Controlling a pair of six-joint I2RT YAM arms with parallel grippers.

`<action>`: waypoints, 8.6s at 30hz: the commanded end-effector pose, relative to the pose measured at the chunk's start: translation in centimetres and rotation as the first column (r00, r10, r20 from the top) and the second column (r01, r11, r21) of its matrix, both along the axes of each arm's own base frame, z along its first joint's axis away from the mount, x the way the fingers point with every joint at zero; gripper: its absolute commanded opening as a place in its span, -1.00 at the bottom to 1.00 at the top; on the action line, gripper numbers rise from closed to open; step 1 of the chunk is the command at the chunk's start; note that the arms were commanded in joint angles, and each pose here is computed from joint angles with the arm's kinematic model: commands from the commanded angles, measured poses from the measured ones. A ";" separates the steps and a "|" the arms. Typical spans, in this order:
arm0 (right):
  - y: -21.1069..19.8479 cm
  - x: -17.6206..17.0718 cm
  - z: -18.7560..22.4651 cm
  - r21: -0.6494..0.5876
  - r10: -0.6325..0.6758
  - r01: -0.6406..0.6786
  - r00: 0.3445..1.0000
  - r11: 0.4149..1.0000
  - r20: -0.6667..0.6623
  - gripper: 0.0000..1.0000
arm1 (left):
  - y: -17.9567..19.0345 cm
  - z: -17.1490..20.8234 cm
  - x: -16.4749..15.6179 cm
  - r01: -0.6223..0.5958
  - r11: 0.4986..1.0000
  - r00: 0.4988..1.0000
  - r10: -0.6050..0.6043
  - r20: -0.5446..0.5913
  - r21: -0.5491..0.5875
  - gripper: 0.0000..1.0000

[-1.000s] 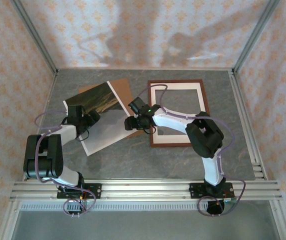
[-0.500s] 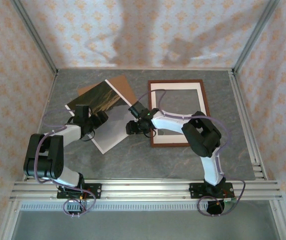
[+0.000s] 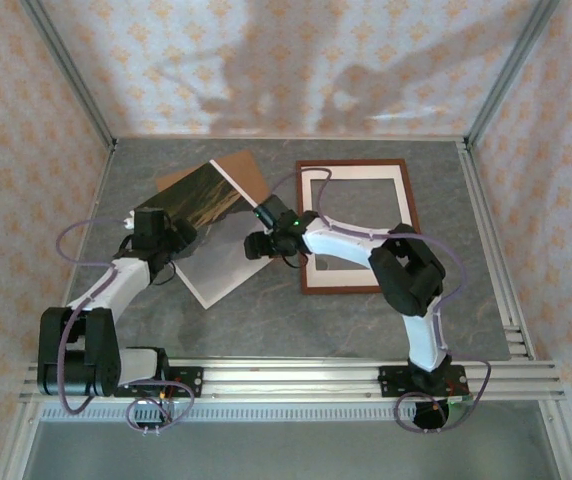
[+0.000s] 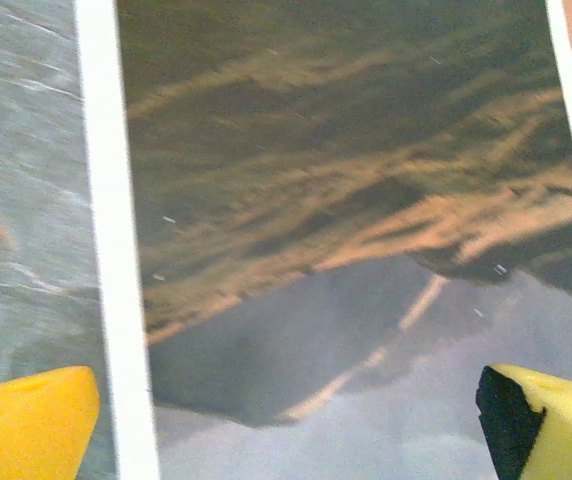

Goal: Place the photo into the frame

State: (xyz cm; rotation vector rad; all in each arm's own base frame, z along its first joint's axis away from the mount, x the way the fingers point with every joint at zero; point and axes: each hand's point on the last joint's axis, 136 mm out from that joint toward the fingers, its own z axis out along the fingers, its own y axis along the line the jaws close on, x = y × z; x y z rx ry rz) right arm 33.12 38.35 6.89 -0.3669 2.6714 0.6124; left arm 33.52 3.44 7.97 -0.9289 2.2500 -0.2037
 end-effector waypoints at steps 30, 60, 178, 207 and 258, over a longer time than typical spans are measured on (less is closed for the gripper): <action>1.1 2.4 -6.3 -0.028 -0.041 0.040 0.997 0.999 -0.067 0.15 | -1.6 -6.7 0.8 0.037 0.976 0.992 -0.061 -0.107 -0.213 0.85; 1.6 2.7 -6.9 -0.033 -0.036 0.034 0.996 0.999 -0.076 0.13 | -4.7 -2.8 4.9 0.187 0.940 0.981 -0.163 0.108 -0.285 0.45; -10.7 8.2 11.3 0.314 -0.434 0.458 0.889 0.832 -0.147 0.63 | -28.8 2.8 -1.1 0.720 0.678 0.688 -0.726 -0.018 0.147 -1.00; -13.4 9.7 5.7 -0.115 -0.503 0.507 0.862 0.854 0.060 -0.81 | -32.0 -0.3 -1.9 0.757 0.635 0.650 -0.757 -0.072 0.155 -0.95; -32.7 20.1 8.9 -0.255 -0.134 0.151 0.987 0.955 0.083 -1.00 | -24.5 12.7 -1.2 0.650 0.706 0.702 -0.699 0.134 0.281 0.89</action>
